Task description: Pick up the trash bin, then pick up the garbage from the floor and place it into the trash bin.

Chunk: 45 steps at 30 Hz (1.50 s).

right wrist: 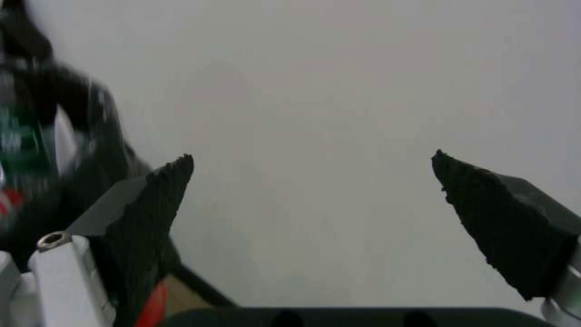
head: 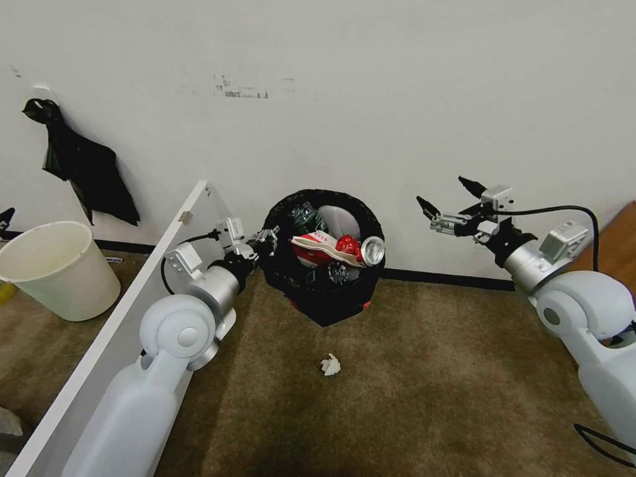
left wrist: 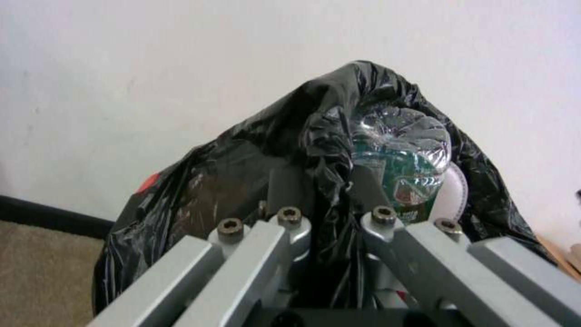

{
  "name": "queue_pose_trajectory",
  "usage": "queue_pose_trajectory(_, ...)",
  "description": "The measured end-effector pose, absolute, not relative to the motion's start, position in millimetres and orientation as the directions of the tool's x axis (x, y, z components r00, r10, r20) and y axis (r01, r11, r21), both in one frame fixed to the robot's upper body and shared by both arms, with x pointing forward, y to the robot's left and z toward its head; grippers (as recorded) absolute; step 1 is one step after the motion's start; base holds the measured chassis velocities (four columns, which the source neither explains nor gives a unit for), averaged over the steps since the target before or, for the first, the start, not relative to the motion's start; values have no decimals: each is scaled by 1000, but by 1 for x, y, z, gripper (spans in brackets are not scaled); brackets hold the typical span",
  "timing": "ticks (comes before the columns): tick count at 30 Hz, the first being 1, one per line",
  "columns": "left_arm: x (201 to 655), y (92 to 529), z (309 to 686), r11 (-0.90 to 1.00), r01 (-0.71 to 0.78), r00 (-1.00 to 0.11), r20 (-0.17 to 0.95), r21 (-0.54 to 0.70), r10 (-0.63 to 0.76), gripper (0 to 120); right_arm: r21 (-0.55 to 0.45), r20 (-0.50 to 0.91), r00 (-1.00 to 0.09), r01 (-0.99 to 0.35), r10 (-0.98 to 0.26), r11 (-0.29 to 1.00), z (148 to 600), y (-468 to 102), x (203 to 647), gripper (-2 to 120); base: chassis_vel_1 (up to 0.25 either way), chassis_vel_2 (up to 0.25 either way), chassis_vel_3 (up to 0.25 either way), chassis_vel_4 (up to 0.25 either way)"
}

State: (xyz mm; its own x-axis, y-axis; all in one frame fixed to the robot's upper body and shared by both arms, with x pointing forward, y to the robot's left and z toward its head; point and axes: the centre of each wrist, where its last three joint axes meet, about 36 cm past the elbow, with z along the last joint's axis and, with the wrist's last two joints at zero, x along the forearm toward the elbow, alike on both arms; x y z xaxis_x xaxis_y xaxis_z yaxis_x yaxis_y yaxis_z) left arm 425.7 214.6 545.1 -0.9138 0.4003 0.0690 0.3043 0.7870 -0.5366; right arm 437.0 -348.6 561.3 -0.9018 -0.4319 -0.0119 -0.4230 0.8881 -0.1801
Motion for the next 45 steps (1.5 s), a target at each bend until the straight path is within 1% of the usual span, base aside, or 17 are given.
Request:
queue_pose_trajectory(2, 426, 215, 545, 787, 305, -914, 68, -537, 401, 3, -185, 32, -905, -423, -425, 887, 555, -349, 436, 100, 0, 0, 0, 0)
queue_pose_trajectory(5, 426, 215, 545, 787, 305, -914, 67, -537, 400, 3, -185, 54, -905, -424, -421, 887, 552, -350, 435, 100, 0, 0, 0, 0)
queue_pose_trajectory(7, 426, 217, 546, 788, 303, -916, 65, -536, 397, 3, -184, 110, -902, -432, -418, 883, 541, -352, 434, 100, 0, 0, 0, 0)
queue_pose_trajectory(13, 426, 218, 546, 787, 303, -916, 63, -537, 396, 3, -189, 184, -888, -453, -422, 871, 520, -354, 432, 100, 0, 0, 0, 0)
queue_pose_trajectory(14, 426, 218, 546, 787, 303, -916, 63, -538, 396, 3, -190, 215, -880, -463, -424, 866, 511, -355, 430, 100, 0, 0, 0, 0)
queue_pose_trajectory(23, 426, 216, 546, 784, 308, -914, 60, -540, 401, 3, -185, 302, -848, -500, -435, 846, 477, -354, 426, 100, 0, 0, 0, 0)
queue_pose_trajectory(30, 426, 215, 546, 782, 310, -913, 60, -542, 403, 3, -150, 395, -780, -575, -485, 804, 441, -344, 429, 100, 0, 0, 0, 0)
queue_pose_trajectory(31, 426, 215, 546, 782, 310, -913, 60, -542, 403, 3, -150, 395, -780, -575, -485, 804, 441, -344, 429, 100, 0, 0, 0, 0)
queue_pose_trajectory(34, 427, 214, 545, 781, 310, -911, 63, -542, 406, 3, -136, 438, -725, -638, -531, 758, 417, -348, 430, 100, 0, 0, 0, 0)
queue_pose_trajectory(35, 427, 214, 545, 781, 310, -911, 63, -542, 406, 3, -136, 438, -725, -638, -531, 758, 417, -348, 430, 100, 0, 0, 0, 0)
queue_pose_trajectory(37, 428, 213, 544, 779, 312, -910, 64, -543, 409, 3, -119, 455, -672, -696, -585, 708, 399, -354, 432, 100, 0, 0, 0, 0)
queue_pose_trajectory(38, 428, 213, 544, 779, 312, -910, 64, -543, 409, 3, -119, 455, -672, -696, -585, 708, 399, -354, 432, 100, 0, 0, 0, 0)
queue_pose_trajectory(40, 429, 213, 544, 778, 312, -910, 65, -544, 410, 3, -90, 469, -622, -740, -627, 667, 383, -354, 433, 100, 0, 0, 0, 0)
queue_pose_trajectory(43, 429, 213, 543, 778, 312, -910, 65, -545, 410, 3, -70, 477, -591, -763, -650, 643, 372, -354, 432, 100, 0, 0, 0, 0)
queue_pose_trajectory(45, 430, 213, 543, 777, 312, -910, 65, -547, 410, 3, -53, 496, -561, -781, -663, 622, 355, -352, 432, 100, 0, 0, 0, 0)
